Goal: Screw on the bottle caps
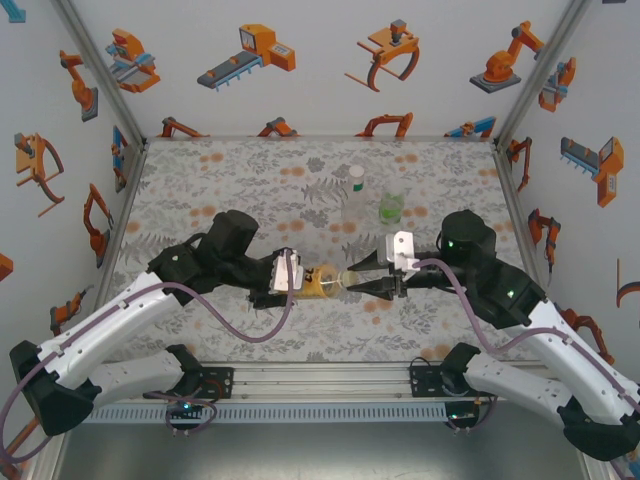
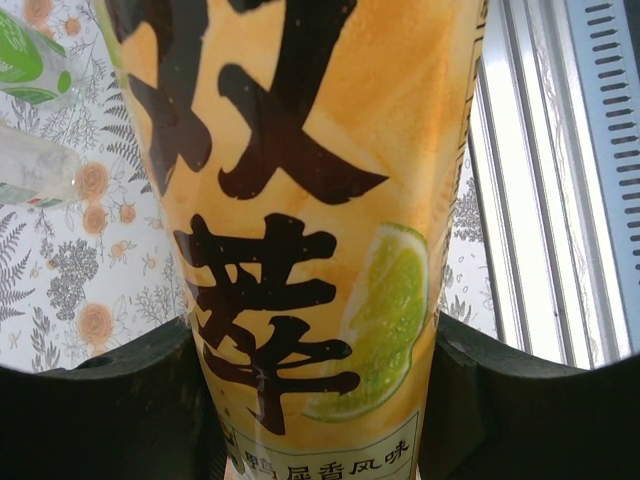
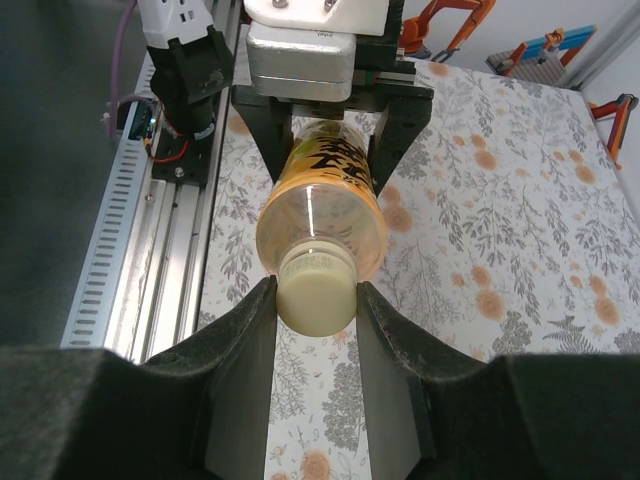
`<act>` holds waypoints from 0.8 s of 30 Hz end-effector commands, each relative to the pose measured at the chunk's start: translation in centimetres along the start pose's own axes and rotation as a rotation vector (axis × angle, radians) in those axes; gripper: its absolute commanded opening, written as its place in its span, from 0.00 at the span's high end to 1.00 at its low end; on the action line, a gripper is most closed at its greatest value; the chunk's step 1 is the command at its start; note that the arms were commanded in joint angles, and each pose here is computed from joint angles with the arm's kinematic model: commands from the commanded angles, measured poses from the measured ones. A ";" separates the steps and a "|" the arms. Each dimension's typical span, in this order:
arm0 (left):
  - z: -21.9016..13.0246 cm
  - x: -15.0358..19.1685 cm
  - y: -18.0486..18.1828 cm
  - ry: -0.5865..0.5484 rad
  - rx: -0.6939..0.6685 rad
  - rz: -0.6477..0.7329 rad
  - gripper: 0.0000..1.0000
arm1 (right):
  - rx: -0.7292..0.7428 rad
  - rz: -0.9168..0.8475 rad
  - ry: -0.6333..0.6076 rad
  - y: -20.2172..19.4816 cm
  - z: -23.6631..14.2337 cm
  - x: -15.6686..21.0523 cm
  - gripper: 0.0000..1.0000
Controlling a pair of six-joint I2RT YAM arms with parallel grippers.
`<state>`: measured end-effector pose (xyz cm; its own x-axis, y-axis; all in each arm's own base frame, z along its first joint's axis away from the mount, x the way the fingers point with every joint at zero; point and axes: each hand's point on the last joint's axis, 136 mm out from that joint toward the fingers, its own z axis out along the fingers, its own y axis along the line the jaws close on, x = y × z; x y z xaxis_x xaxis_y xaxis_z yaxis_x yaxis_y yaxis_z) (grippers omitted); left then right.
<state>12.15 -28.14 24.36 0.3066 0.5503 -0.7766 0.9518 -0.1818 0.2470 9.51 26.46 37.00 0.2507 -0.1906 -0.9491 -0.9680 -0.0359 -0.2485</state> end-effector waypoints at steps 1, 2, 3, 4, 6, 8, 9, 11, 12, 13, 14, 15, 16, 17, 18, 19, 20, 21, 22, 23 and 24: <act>-0.4 -2.3 -0.2 -0.101 0.013 0.037 1.00 | -0.039 -0.026 -0.027 0.8 -0.2 -1.1 0.97; -0.3 -2.3 -0.1 -0.101 0.014 0.033 1.00 | -0.041 -0.027 -0.028 0.8 -0.1 -1.1 0.97; -0.2 -2.3 0.0 -0.098 0.015 0.028 1.00 | -0.043 -0.029 -0.028 0.9 -0.1 -1.1 0.97; -0.2 -2.4 0.0 -0.102 0.019 0.027 1.00 | -0.046 -0.031 -0.029 0.9 -0.1 -1.1 0.97; -0.1 -2.6 0.1 -0.107 0.027 0.023 1.00 | -0.051 -0.029 -0.029 1.0 0.0 -1.1 0.98; -0.1 -2.8 0.2 -0.109 0.028 0.021 1.00 | -0.053 -0.026 -0.028 1.0 0.0 -1.0 0.98; -0.1 -2.8 0.3 -0.107 0.026 0.022 1.00 | -0.051 -0.019 -0.027 1.0 0.0 -1.0 0.98; -0.1 -2.8 0.4 -0.107 0.019 0.024 1.00 | -0.046 0.002 -0.024 0.9 0.1 -0.9 0.98; 0.0 -2.8 0.6 -0.107 0.011 0.024 1.00 | -0.043 0.014 -0.024 0.8 0.1 -0.9 0.98; 0.0 -2.8 0.8 -0.110 0.001 0.024 1.00 | -0.035 0.028 -0.026 0.6 0.1 -1.0 0.99; 0.0 -2.9 1.0 -0.115 -0.010 0.026 1.00 | -0.020 0.052 -0.025 0.4 0.1 -0.9 0.99; 0.1 -2.9 1.1 -0.119 -0.018 0.025 1.00 | 0.000 0.076 -0.024 0.0 0.1 -0.9 0.99; 0.2 -3.0 1.3 -0.124 -0.027 0.026 1.00 | 0.016 0.097 -0.019 -0.3 0.2 -0.7 1.00; 0.2 -2.9 1.4 -0.127 -0.037 0.026 1.00 | 0.030 0.119 -0.016 -0.5 0.2 -0.6 1.00; 0.3 -2.9 1.6 -0.129 -0.046 0.026 1.00 | 0.048 0.143 -0.013 -0.8 0.1 -0.6 1.00; 0.3 -2.9 1.7 -0.129 -0.052 0.024 1.00 | 0.066 0.169 -0.011 -1.1 0.1 -0.5 1.00; 0.4 -2.9 2.0 -0.126 -0.062 0.023 1.00 | 0.089 0.199 -0.009 -1.5 0.1 -0.4 1.00; 0.4 -2.8 2.2 -0.123 -0.073 0.021 1.00 | 0.109 0.232 -0.006 -1.8 0.1 -0.3 1.00; 0.5 -2.8 2.4 -0.121 -0.082 0.019 1.00 | 0.124 0.256 -0.005 -2.1 0.1 -0.2 1.00; 0.6 -2.7 2.6 -0.118 -0.090 0.017 1.00 | 0.141 0.287 -0.004 -2.4 0.1 -0.1 1.00; 0.6 -2.7 2.8 -0.118 -0.101 0.017 1.00 | 0.159 0.316 -0.006 -2.8 0.1 0.0 1.00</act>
<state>13.13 -29.18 24.63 0.2946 0.5236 -0.7994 0.9554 -0.1429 0.2585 11.22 26.23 37.81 0.0705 -0.1840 -0.9804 -0.9895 0.1116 -0.0921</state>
